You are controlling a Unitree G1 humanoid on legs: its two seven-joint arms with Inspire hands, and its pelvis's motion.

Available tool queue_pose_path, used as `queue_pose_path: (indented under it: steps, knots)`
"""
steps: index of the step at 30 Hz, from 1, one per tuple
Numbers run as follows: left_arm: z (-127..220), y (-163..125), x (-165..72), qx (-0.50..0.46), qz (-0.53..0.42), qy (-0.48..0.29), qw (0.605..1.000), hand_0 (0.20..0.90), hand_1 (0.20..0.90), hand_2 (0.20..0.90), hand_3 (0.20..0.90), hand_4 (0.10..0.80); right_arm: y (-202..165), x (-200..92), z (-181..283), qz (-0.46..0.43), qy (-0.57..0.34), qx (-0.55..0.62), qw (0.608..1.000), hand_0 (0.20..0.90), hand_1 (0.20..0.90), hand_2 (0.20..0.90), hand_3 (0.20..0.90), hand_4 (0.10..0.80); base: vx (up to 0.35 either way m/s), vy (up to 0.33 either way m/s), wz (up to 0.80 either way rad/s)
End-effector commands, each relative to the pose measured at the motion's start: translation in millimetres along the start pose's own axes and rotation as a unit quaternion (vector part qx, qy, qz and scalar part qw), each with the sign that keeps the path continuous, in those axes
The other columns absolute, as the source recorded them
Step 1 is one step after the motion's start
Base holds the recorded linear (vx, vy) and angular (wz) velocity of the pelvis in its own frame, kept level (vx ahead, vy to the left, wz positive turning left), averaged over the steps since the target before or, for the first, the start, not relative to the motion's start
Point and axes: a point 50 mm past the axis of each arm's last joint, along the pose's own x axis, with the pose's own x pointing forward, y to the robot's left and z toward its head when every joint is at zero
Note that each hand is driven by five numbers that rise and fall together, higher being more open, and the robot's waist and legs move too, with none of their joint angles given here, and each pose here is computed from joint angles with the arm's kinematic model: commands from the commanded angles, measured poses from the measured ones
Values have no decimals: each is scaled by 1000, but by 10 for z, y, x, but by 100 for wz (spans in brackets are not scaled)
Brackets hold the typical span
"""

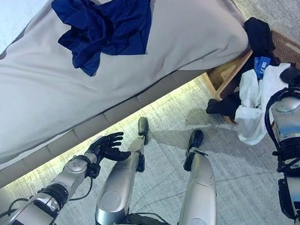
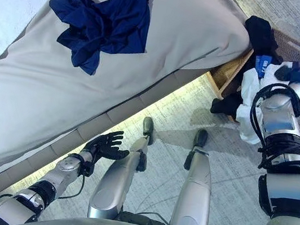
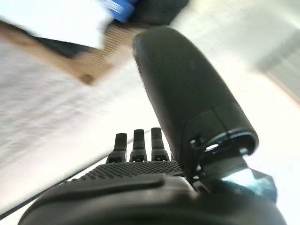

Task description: Pick up the clothes from the bed and place them into the basket

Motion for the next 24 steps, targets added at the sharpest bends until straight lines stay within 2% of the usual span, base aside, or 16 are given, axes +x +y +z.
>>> queue_pose_path:
  steps: [1,4,7,15,19,24]
  knots:
    - [-191,75,-108,-50,39,6,998,900,900,900,900,800,-587,135,672,-158,-167,117,966,900,900,900,900,800,65,227,3]
    - [-140,136,-103,-122,57,-8,991,900,900,900,900,800,-648,4,852,-134,-230,133,954,900,900,900,900,800,63,208,4]
    - [-108,236,-132,-218,76,-34,972,900,900,900,900,800,-558,-122,885,-56,-265,119,955,900,900,900,900,800,62,194,9]
    - [-228,406,-270,-386,104,-67,914,900,900,900,900,800,70,-351,706,158,-270,-4,950,900,900,900,900,800,102,141,31]
    - [-274,556,-310,-415,133,-49,899,900,900,900,900,800,359,-387,678,225,-267,-89,933,900,900,900,900,800,99,98,45]
    - [-260,820,-358,-414,201,-16,888,900,900,900,900,800,617,-302,744,254,-249,-186,916,900,900,900,900,800,73,24,43]
